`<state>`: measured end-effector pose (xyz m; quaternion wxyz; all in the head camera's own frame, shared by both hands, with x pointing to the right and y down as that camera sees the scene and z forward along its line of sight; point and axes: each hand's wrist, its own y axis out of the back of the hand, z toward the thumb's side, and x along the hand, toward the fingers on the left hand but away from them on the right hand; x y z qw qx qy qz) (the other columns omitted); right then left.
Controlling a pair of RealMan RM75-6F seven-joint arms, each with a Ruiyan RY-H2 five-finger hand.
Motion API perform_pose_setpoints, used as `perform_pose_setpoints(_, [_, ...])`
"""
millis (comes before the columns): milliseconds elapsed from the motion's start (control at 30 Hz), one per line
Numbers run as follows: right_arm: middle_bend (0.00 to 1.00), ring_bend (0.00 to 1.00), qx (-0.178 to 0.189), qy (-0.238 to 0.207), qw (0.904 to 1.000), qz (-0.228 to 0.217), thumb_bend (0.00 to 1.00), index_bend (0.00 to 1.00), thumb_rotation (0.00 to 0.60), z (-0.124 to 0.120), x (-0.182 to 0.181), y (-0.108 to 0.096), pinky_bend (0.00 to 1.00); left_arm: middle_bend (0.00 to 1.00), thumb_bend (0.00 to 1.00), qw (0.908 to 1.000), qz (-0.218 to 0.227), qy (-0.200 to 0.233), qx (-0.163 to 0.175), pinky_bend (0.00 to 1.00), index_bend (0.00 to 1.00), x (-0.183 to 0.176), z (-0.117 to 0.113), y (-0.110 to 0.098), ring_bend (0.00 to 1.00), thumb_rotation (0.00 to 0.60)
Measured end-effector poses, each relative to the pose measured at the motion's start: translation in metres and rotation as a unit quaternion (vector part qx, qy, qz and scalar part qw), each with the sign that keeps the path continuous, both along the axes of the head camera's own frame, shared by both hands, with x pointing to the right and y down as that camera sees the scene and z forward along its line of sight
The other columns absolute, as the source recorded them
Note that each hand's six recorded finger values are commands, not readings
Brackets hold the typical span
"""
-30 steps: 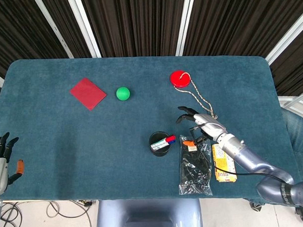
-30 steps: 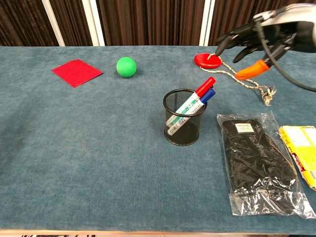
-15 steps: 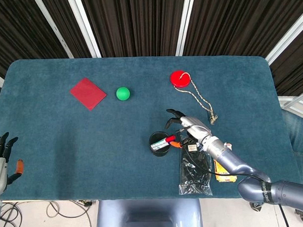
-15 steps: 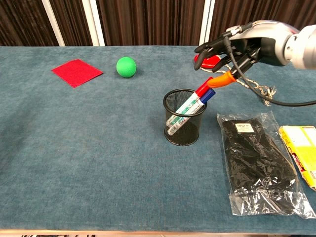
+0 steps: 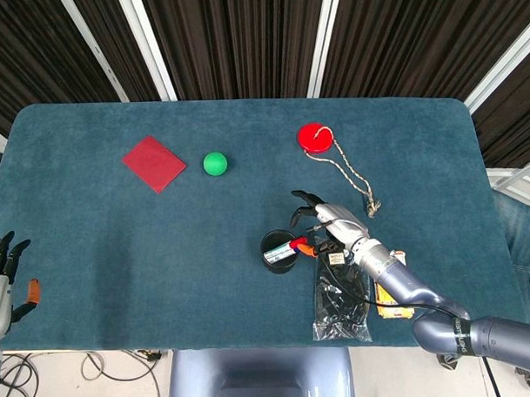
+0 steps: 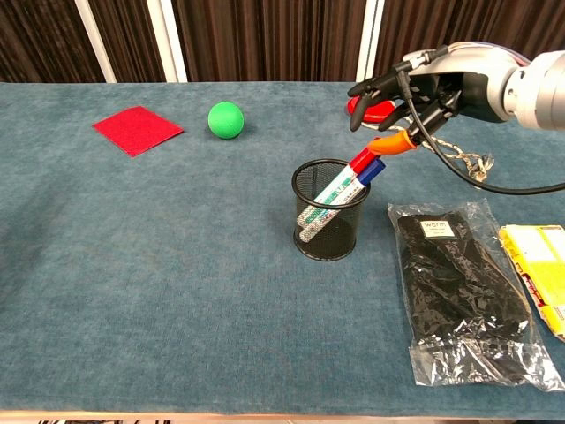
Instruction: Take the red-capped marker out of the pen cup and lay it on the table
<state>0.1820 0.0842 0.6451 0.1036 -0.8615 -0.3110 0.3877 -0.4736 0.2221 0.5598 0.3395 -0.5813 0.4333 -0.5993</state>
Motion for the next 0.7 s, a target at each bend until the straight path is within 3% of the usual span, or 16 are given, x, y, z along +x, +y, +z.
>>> perform_pose_setpoints(700, [0.0,0.0,-0.007,-0.006,1.0,0.002,0.41,0.49,0.6,0.0052,0.0006,0.0073,0.17,0.0,0.48,1.0,-0.002,-0.001,-0.003,0.0,0.14,-0.0007,0.0006,0.0003,0.0,0.6])
